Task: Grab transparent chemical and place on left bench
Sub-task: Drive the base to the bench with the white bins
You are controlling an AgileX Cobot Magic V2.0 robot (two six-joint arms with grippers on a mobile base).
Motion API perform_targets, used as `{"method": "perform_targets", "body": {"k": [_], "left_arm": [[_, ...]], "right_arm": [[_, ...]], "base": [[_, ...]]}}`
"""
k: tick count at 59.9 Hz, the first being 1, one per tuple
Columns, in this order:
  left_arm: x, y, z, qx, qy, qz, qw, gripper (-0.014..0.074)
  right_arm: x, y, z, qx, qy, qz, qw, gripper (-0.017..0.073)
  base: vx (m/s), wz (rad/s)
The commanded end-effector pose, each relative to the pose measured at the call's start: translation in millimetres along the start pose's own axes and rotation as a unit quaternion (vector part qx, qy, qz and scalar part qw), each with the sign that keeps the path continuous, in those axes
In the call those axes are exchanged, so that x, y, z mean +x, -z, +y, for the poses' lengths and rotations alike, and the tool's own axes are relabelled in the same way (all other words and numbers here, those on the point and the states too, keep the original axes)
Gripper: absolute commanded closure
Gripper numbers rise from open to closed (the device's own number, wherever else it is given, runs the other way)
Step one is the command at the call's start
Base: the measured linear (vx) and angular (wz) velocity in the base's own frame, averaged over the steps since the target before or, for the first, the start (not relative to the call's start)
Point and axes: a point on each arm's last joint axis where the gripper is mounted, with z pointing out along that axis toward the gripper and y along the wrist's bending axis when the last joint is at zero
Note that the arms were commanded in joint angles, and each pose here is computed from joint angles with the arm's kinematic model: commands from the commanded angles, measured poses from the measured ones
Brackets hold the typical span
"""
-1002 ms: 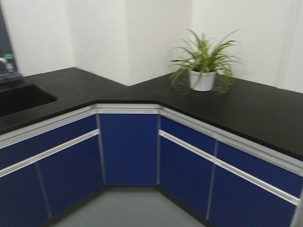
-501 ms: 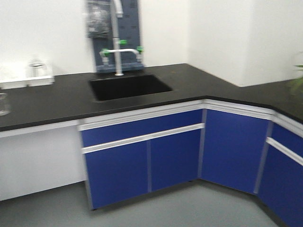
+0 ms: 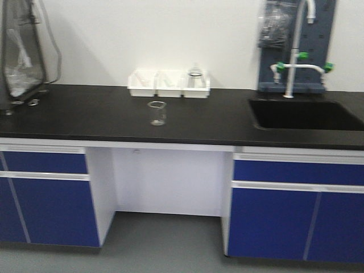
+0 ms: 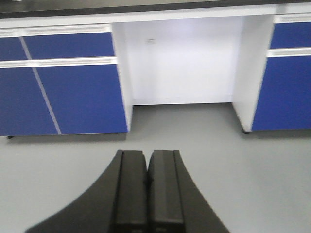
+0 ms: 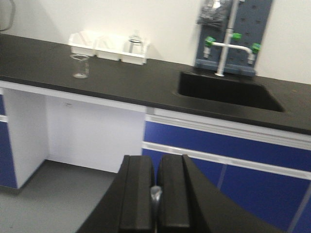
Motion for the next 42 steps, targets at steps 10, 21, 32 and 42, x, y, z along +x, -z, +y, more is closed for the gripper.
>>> {"method": "perform_targets", "body": {"k": [10,21,32,42], "left_arm": [[-2.8,1.3,0.1,-0.001,0.004,-0.041,0.999,0.0597],[-2.8,1.3,0.1,-0.001,0.004,-0.041,0.999,0.0597],[-2.8,1.3,0.1,-0.001,0.004,-0.041,0.999,0.0597],[-2.8,1.3,0.1,-0.001,0.004,-0.041,0.999,0.0597]], "right_arm": [[-16.0,2.1,-1.3,0.002,0.006,-0.051,0.999,0.0564],[-16.0,2.1,-1.3,0.002,0.006,-0.051,0.999,0.0564],[-16.0,2.1,-1.3,0.002,0.006,-0.051,0.999,0.0564],[-16.0,2.1,-1.3,0.002,0.006,-0.051,0.999,0.0564]], "base": [[0.23,0.52],[0.29,0.44],[0.32,0.32],[0.34,0.22]]}}
